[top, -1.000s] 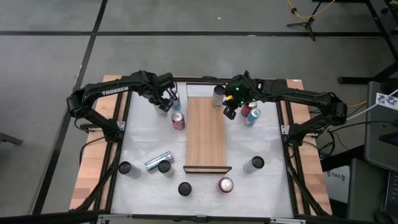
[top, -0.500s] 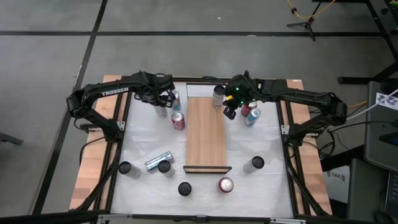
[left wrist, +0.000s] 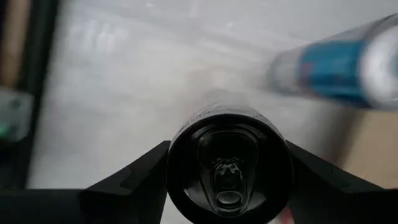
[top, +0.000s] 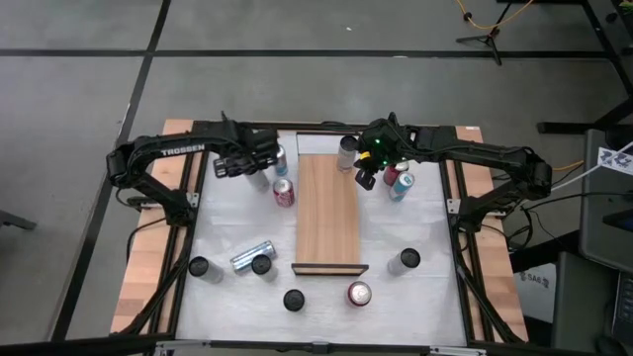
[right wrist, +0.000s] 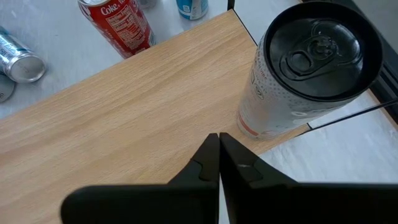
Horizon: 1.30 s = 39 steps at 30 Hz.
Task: Place canned beverage on shelf
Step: Put the white pink soda can on the shelf aligned with the other white pink soda can
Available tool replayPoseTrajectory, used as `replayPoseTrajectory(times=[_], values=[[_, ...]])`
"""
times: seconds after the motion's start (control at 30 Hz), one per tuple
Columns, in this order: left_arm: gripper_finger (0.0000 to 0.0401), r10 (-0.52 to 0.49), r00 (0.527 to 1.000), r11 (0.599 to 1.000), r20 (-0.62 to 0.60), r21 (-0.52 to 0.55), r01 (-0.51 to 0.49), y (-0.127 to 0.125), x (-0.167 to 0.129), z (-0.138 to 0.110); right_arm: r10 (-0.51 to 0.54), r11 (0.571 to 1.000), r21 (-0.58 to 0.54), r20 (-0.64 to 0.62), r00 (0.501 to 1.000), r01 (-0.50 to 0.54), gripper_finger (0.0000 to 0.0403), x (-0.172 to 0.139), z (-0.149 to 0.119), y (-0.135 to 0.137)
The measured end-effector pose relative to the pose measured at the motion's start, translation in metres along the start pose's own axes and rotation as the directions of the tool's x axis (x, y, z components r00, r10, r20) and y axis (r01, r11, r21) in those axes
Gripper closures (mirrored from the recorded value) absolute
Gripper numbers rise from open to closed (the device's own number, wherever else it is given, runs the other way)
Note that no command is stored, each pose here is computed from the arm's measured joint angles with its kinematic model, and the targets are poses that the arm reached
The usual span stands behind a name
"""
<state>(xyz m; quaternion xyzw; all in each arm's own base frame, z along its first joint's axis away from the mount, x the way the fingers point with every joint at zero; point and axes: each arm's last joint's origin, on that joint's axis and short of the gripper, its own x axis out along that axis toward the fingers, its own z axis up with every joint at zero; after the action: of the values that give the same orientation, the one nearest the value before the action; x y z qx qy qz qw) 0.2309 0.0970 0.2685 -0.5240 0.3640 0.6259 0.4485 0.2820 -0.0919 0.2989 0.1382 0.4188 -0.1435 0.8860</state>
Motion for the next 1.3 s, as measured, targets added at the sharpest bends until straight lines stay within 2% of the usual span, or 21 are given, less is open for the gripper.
replayPoseTrajectory(times=[0.1, 0.2, 0.53, 1.3], values=[[0.0162, 0.081, 0.997, 0.996, -0.008, -0.048, -0.081, 0.0080, -0.0003, -0.0035, 0.000, 1.000, 0.000, 0.000, 1.000, 0.000, 0.0402, 0.0000, 0.0000, 0.0000], [0.0160, 0.110, 0.994, 0.989, -0.009, -0.095, -0.110, 0.0108, -0.0008, -0.0050, 0.000, 1.000, 0.000, 0.000, 1.000, 0.000, 0.0402, 0.0000, 0.0000, 0.0000], [0.0133, 0.109, 0.993, 0.988, -0.044, -0.102, -0.113, 0.0107, -0.0007, -0.0059, 0.000, 1.000, 0.000, 0.000, 1.000, 0.000, 0.0402, 0.0000, 0.0000, 0.0000], [0.0128, 0.099, 0.994, 0.989, -0.055, -0.103, -0.105, 0.0097, -0.0006, -0.0062, 0.000, 1.000, 0.000, 0.000, 1.000, 0.000, 0.0402, 0.0000, 0.0000, 0.0000]])
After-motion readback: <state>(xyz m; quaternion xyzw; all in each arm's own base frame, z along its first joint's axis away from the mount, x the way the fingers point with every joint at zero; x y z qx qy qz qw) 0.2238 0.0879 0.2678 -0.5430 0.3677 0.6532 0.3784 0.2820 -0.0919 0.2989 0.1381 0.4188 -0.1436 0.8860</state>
